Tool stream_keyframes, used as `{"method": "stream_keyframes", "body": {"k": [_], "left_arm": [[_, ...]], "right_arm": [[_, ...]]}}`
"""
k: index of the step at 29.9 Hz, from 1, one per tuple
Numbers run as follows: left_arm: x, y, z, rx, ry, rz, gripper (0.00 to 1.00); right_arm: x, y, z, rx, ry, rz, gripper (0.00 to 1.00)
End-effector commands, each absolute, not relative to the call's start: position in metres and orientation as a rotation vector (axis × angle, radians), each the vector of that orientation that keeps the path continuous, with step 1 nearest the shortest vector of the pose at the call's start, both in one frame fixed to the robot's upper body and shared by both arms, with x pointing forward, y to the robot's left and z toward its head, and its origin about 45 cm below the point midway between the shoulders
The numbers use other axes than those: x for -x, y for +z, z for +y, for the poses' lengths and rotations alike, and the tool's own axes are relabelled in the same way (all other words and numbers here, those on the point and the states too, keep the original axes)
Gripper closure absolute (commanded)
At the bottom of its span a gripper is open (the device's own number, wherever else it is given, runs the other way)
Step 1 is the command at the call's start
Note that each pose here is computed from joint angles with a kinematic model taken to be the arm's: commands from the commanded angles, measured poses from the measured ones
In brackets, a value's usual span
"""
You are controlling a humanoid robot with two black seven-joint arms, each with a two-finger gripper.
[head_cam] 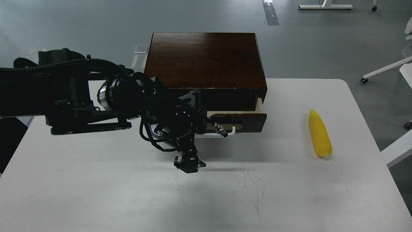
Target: Put corn in drawer with both arms
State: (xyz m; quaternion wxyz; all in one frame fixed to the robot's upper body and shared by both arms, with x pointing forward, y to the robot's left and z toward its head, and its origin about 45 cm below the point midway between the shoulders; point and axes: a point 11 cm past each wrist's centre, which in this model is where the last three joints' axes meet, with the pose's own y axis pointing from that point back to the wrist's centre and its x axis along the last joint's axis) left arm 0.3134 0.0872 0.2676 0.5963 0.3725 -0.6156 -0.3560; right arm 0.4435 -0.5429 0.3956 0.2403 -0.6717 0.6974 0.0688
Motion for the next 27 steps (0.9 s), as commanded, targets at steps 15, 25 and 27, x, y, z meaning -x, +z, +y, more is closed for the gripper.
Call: {"method": "stream_keyframes", "body": {"k": [15,25,27], "left_arm": [[-0.3183,0.2680,0.0885,-0.888,-0.804,-1.439,0.04],[-0.3211,0.2708,0.0899,-0.893,-0.793,-1.441,0.04],[-0.3193,0.2752,0.0863,-0.877,-0.790,-1.445,0.04]], "right_arm": [[-0.4431,0.3948,-0.5434,1.837,0.190,1.911,0.00],[-0.4434,0.3955,-0.5432,1.837,0.188,1.909,0.00],[-0.4431,0.3948,-0.5434,1.837,0.190,1.911,0.00]]}}
